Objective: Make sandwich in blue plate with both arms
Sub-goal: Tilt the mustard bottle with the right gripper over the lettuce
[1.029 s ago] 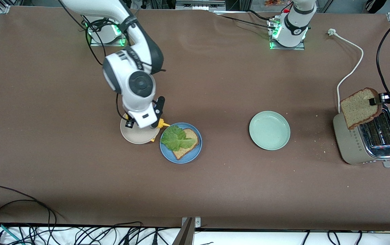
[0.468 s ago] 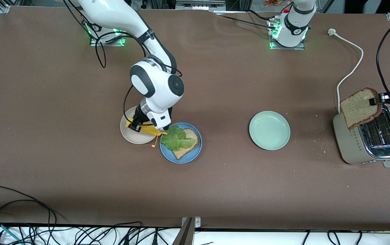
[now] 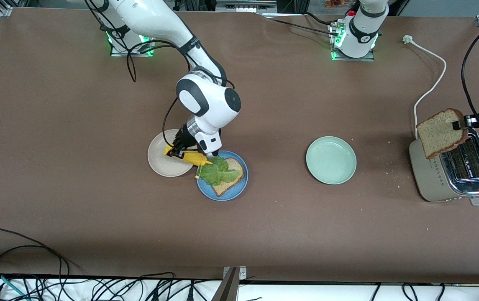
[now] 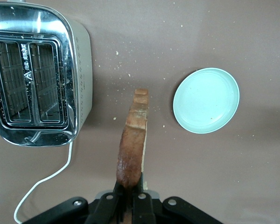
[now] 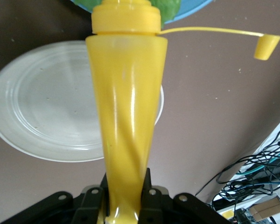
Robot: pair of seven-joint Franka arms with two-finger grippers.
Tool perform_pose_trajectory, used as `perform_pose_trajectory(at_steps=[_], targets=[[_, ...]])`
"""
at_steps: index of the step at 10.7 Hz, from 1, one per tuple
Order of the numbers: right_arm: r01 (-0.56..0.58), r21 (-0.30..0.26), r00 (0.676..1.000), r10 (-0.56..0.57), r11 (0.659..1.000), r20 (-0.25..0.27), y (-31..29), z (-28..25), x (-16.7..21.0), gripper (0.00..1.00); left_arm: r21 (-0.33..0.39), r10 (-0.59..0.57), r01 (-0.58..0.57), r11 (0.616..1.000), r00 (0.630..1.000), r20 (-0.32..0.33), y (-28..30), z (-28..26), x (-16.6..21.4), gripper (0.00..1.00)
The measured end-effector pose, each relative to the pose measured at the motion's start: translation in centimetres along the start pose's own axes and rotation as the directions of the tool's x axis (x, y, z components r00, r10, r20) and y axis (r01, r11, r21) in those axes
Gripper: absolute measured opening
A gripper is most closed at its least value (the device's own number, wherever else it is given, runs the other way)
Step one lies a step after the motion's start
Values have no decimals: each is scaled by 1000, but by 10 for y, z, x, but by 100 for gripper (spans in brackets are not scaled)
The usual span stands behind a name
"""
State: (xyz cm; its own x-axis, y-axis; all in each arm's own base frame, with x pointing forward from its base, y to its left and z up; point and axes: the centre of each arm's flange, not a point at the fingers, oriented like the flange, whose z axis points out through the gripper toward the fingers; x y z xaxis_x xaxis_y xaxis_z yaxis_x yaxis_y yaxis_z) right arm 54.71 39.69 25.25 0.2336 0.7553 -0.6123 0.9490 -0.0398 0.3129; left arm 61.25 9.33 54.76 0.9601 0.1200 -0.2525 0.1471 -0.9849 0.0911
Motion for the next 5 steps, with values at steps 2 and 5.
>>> perform_pose_trajectory(at_steps=[2,5], targets=[[-6,-9,1000,6,1000,9,3,3,-2,26,-1,0,0,1000,1000,2,0,1,1,8],[-11,-20,1000,11,1000,20,9,7,-6,26,-1,0,0,1000,1000,2,0,1,1,8]])
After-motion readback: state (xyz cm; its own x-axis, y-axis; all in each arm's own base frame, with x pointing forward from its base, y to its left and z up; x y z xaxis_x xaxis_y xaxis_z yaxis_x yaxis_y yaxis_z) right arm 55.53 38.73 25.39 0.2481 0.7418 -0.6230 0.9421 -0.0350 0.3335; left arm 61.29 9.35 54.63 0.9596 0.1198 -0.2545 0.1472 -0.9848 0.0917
